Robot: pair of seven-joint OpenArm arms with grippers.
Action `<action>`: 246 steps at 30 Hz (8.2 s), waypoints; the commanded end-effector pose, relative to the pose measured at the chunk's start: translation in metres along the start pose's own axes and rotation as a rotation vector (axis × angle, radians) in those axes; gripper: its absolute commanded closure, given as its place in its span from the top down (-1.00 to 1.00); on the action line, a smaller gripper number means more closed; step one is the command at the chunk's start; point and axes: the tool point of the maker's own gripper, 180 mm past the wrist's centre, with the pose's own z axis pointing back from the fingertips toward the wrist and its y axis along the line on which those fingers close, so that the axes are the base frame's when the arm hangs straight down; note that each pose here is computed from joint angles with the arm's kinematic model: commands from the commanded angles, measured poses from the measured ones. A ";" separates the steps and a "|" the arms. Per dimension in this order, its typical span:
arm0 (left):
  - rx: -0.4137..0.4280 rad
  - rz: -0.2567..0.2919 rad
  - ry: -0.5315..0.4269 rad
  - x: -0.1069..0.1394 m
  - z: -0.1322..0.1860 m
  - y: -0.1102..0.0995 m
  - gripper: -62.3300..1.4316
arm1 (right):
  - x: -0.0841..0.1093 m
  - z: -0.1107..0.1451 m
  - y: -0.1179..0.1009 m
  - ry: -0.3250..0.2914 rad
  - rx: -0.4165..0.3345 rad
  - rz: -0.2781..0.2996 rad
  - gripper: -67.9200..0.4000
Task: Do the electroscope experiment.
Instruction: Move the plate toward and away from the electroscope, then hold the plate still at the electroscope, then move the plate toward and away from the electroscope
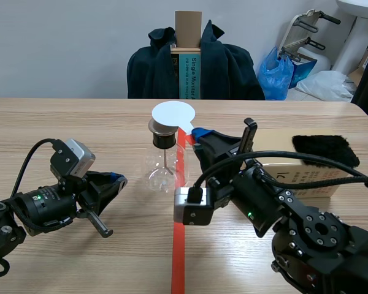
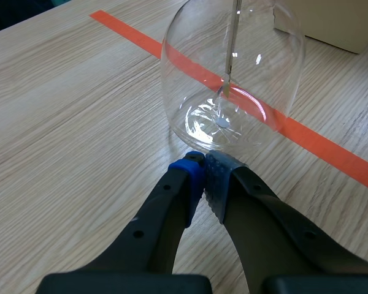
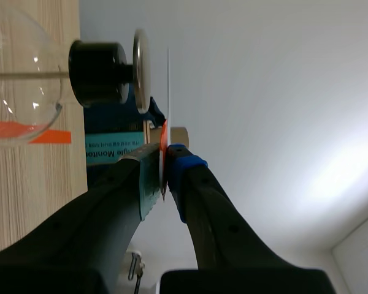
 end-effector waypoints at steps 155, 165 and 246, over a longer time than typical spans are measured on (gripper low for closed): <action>0.063 -0.035 -0.079 0.017 0.001 0.009 -0.86 | -0.020 -0.003 -0.006 0.080 -0.006 0.035 -0.97; 0.058 -0.039 -0.076 0.016 0.001 0.009 -0.86 | 0.007 -0.004 -0.005 -0.071 -0.003 0.038 -0.97; 0.058 -0.039 -0.080 0.017 0.001 0.008 -0.86 | 0.001 -0.004 -0.006 -0.035 -0.010 0.051 -0.97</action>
